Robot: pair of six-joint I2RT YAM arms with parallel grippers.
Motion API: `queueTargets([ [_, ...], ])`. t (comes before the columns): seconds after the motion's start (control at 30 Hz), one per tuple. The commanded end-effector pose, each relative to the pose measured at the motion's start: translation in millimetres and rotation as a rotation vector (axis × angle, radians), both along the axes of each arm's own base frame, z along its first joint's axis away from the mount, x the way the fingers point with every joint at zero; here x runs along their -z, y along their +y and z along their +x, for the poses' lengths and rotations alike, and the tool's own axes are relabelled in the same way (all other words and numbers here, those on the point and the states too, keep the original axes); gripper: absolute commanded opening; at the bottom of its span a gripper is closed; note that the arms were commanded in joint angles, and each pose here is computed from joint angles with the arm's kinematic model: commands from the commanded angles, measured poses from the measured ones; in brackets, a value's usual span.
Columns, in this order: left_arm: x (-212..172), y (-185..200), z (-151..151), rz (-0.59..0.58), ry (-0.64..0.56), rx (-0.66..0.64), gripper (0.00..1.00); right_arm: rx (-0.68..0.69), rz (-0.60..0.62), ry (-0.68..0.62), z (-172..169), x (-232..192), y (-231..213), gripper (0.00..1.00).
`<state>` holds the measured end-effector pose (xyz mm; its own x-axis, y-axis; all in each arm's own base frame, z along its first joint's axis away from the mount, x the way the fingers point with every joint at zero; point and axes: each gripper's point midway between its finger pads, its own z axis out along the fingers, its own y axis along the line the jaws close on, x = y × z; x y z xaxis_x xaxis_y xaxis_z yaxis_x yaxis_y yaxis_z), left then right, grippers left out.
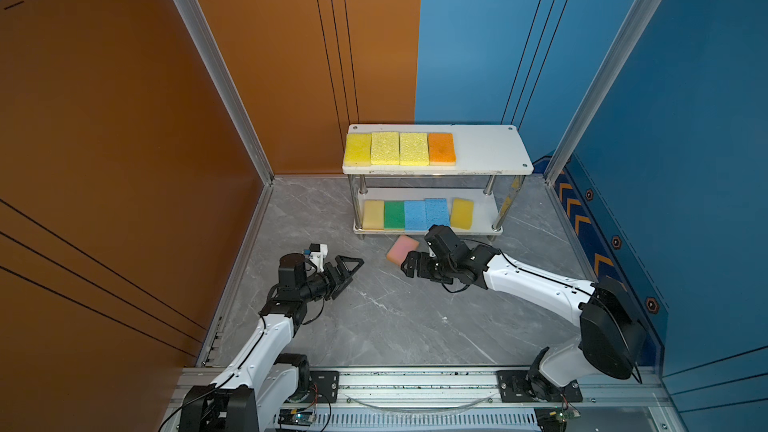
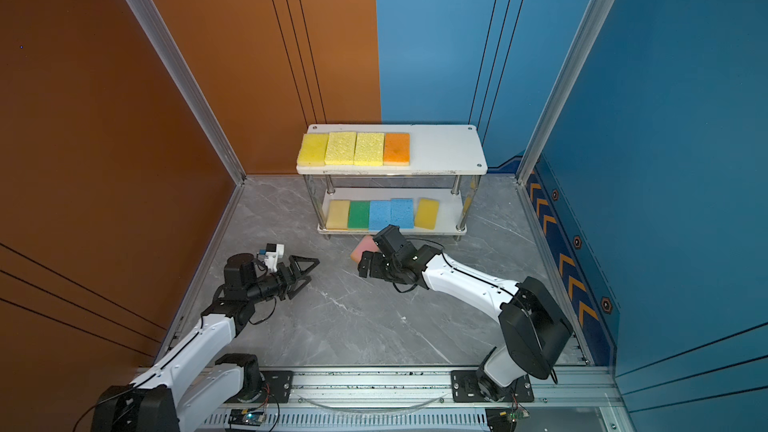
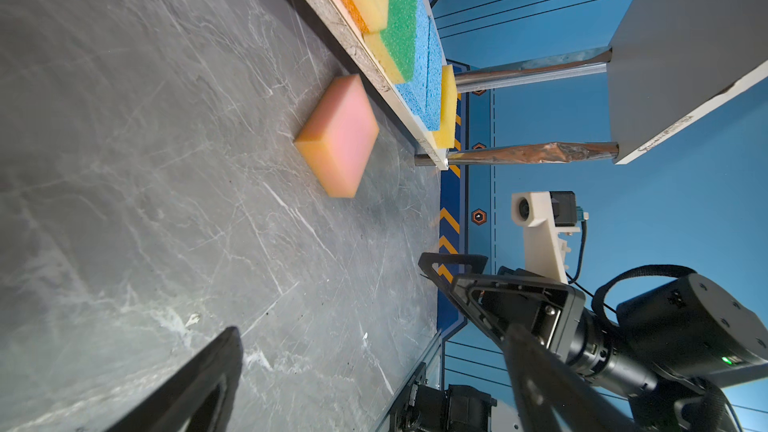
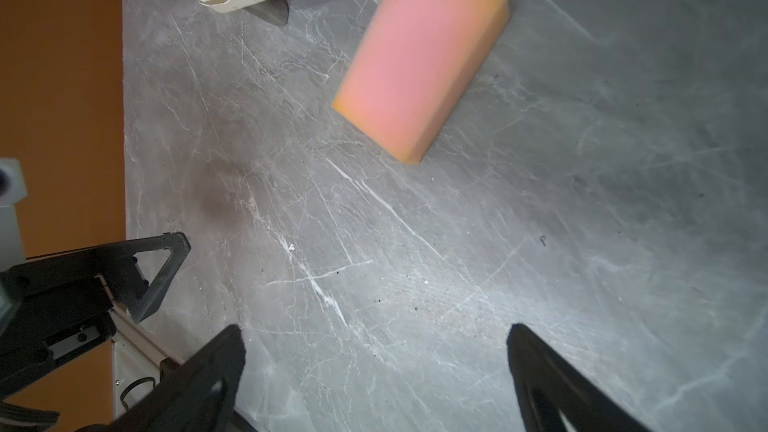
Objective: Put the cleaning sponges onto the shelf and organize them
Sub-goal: 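Withdraw the right gripper from the shelf down toward the pink sponge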
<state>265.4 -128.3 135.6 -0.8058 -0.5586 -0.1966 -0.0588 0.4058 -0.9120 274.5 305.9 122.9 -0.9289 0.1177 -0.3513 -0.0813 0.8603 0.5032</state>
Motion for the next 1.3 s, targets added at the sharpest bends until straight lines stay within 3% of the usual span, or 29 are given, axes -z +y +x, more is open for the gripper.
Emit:
queueTargets([
  [0.0, -3.2, 4.3, 3.1, 0.005, -0.027, -0.002, 0.98, -0.001, -0.038, -0.055, 11.5, -1.4, 9.7, 1.00],
  [0.3, -0.8, 13.8, 7.2, 0.008, -0.020, -0.038, 0.98, 0.021, -0.112, -0.059, 25.7, 21.1, 8.2, 0.96],
  [0.6, 0.3, 15.1, 7.6, 0.009, -0.017, -0.043, 0.98, 0.042, -0.091, -0.023, 50.8, 40.5, 13.1, 0.85],
  [0.93, 3.0, 14.2, 7.1, 0.004, -0.003, -0.038, 0.98, 0.072, -0.089, 0.015, 73.2, 64.4, 8.6, 0.70],
  [1.13, 2.5, 15.0, 7.5, 0.007, -0.006, -0.041, 0.98, 0.096, -0.077, 0.014, 85.4, 68.5, 1.5, 0.54],
  [1.27, 1.4, 15.5, 7.6, 0.009, -0.014, -0.044, 0.98, 0.112, -0.064, 0.008, 94.8, 68.3, -1.2, 0.53],
])
